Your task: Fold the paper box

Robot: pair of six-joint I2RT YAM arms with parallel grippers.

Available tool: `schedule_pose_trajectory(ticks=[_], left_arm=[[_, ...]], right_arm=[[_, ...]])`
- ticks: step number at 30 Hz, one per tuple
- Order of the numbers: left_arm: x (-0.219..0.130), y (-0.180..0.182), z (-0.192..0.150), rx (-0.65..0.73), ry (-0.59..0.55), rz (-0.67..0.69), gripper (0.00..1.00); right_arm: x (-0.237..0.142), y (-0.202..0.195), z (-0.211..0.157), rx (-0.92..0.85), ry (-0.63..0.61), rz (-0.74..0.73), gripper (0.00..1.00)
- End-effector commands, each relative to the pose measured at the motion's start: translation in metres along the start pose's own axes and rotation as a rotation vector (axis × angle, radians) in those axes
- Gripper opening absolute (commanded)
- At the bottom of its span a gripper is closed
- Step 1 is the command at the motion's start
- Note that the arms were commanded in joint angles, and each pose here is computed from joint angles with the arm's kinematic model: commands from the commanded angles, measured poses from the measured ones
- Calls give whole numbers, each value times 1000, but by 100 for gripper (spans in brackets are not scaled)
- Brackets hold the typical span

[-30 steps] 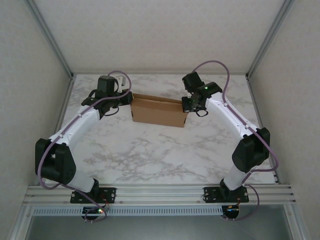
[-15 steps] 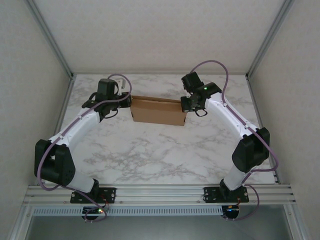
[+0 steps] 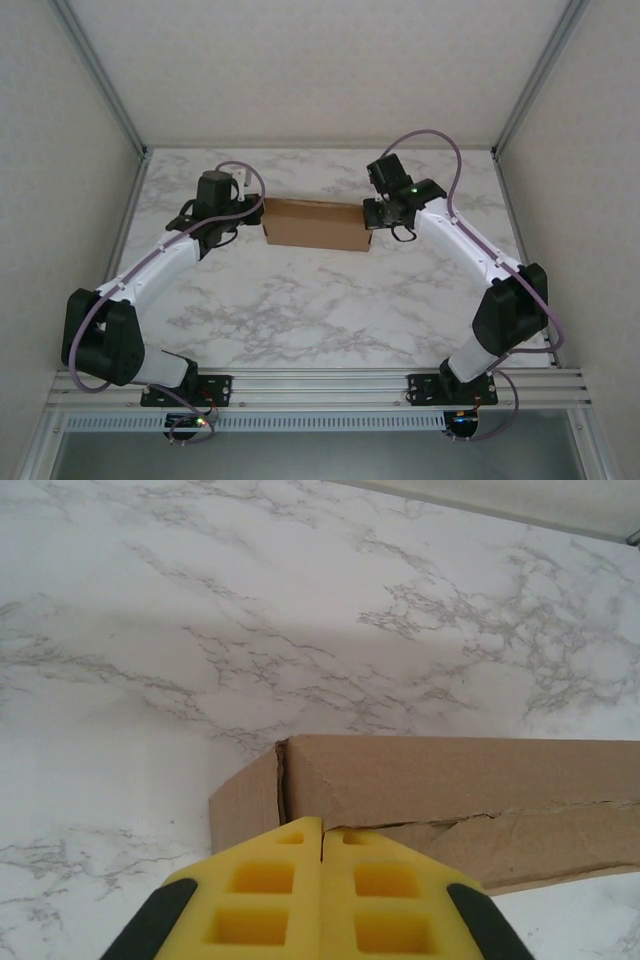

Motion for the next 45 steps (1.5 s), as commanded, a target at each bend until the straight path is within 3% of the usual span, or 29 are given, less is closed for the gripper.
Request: schedule_pose_trajectory(ticks=[1,13,16,21,26,28,39,45], left_arm=[[-3,15,-18,-33,27,94,0],[0,20,-49,-49,68,105,0],[0,19,-45,-41,66,110,0],[3,17,-39,-22,78,116,0],[4,17,-37,-23,87,122,0],[4,16,-36,-24,81,120,0],[10,1,-25,-21,75,106,0],[16,-6,-20,-10,84,112,0]], right_arm=[[5,-17,-19,33,40,-86,0],[3,-19,-30,69,1,-45,6],[-4,-16,-28,65,-3,-11,13],[-25,-16,-24,71,-51,22,34],[-41,-14,-26,60,-54,70,40],[-45,-14,-28,55,-55,88,47],[-37,-12,-37,37,1,101,48],[-70,-6,-27,41,-84,209,49]])
Point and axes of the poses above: each hand's point on the last joint's axis, 136 mm out from that joint toward the fingers, its own x axis out along the fingers, its own y axis along the line the jaws close on, z = x × y, the point moved 7 cm from there along -x, back along the fingers, and after that the axes turned 3 degrees about x, right-handed, at the moved point
